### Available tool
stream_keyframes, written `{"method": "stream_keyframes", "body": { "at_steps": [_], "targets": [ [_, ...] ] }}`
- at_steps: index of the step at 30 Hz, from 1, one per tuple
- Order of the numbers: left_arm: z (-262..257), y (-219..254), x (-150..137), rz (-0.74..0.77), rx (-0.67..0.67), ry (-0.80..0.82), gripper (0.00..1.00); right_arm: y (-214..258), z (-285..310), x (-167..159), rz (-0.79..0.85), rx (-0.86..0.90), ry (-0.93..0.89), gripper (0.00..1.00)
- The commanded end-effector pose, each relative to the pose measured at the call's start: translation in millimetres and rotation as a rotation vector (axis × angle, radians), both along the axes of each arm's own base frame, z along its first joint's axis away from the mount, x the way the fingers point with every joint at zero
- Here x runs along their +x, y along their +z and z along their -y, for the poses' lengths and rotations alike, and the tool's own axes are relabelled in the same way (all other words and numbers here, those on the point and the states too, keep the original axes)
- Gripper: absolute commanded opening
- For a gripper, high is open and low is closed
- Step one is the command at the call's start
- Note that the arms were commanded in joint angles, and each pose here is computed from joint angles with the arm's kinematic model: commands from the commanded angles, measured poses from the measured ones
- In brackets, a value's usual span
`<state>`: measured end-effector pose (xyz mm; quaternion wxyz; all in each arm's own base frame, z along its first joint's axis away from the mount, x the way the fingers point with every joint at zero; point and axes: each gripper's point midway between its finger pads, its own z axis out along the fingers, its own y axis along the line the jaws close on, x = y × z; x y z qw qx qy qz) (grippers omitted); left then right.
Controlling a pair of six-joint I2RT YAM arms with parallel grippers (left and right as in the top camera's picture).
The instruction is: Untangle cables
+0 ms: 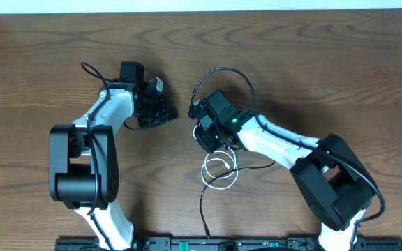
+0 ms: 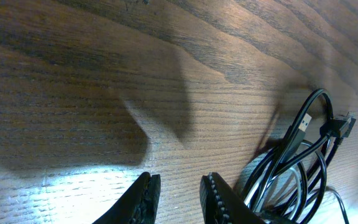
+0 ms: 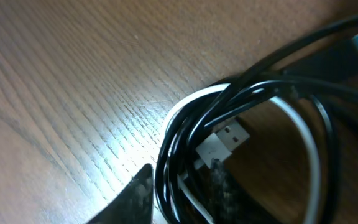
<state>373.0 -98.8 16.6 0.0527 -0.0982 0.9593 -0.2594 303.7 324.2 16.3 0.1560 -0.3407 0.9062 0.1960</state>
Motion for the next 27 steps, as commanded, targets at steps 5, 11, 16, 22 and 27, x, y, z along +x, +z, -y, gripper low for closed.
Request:
{"method": "stream_keyframes", "body": {
  "at_steps": [5,11,16,22,27],
  "targets": [
    [3.1,11.4,4.6,0.036,-0.013,-0.013,0.28,-1.7,-3.4,-4.3,-0.050,0.027,-0.034,0.08],
    [3.1,11.4,4.5,0.035,-0.013,-0.013,0.28,-6.6,3.2,-11.9,-0.092,-0.001,-0.052,0.19],
    [3.1,11.5,4.5,0.035,-0.013,-0.013,0.28,-10.1,0.9,-19.4,-0.099,-0.010,-0.037,0.29],
    [3.0,11.6,4.5,0.036,-0.013,-0.013,0.26,-15.3,4.4,-19.8,-0.058,-0.063,-0.044,0.20],
    [0.6,14.7,5.7,0.035,-0.049,0.000,0.24,-15.9,3.8,-21.6,-0.060,-0.065,-0.040,0.15]
  ]
}}
